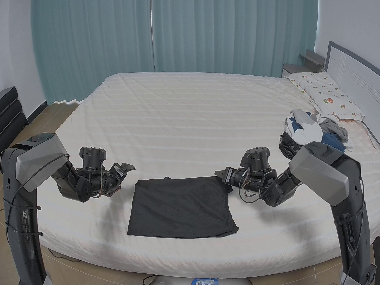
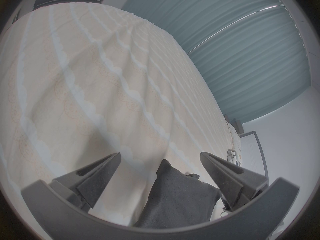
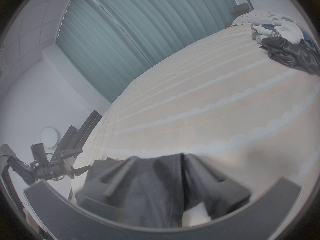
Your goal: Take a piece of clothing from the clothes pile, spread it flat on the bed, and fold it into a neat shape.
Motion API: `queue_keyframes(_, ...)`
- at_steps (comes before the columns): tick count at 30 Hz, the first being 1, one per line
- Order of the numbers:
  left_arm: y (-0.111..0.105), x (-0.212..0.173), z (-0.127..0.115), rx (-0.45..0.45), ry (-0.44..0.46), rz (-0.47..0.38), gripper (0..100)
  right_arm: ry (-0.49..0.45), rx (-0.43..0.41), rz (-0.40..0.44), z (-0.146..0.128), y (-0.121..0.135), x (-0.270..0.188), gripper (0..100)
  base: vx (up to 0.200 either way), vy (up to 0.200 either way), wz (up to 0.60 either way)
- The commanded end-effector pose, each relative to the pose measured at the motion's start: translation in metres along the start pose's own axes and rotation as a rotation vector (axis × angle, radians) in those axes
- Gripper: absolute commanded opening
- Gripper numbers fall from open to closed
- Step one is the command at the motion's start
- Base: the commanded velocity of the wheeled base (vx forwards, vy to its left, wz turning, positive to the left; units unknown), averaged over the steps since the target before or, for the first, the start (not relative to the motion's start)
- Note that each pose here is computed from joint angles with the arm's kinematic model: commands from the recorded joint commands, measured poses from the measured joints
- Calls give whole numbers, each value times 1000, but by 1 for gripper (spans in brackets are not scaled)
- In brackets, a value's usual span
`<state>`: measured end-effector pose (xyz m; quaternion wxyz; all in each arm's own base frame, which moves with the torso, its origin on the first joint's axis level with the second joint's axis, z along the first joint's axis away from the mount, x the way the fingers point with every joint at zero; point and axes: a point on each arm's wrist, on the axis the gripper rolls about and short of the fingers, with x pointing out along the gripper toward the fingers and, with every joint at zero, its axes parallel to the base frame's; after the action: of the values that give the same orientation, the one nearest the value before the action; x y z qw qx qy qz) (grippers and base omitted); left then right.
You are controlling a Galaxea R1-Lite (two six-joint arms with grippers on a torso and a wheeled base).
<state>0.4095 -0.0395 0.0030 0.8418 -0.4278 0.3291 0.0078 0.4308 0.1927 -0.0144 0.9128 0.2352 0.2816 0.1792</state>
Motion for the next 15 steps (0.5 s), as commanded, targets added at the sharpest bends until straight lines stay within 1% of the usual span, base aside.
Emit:
queue_keyframes(1, 0, 0, 0, 0, -2, -1, 100, -12, 5, -64, -16, -19, 30, 0, 0, 0, 0)
queue_keyframes(2, 0, 0, 0, 0, -2, -1, 100, -15, 5, -66, -15, -19, 30, 0, 0, 0, 0)
queue_keyframes(3, 0, 0, 0, 1, 0, -2, 100, -47, 5, -85, -11, -19, 33, 0, 0, 0, 0)
queue_keyframes(15, 0, 0, 0, 0, -2, -1, 100, -84, 25, -112, -5, -27, 32, 0, 0, 0, 0)
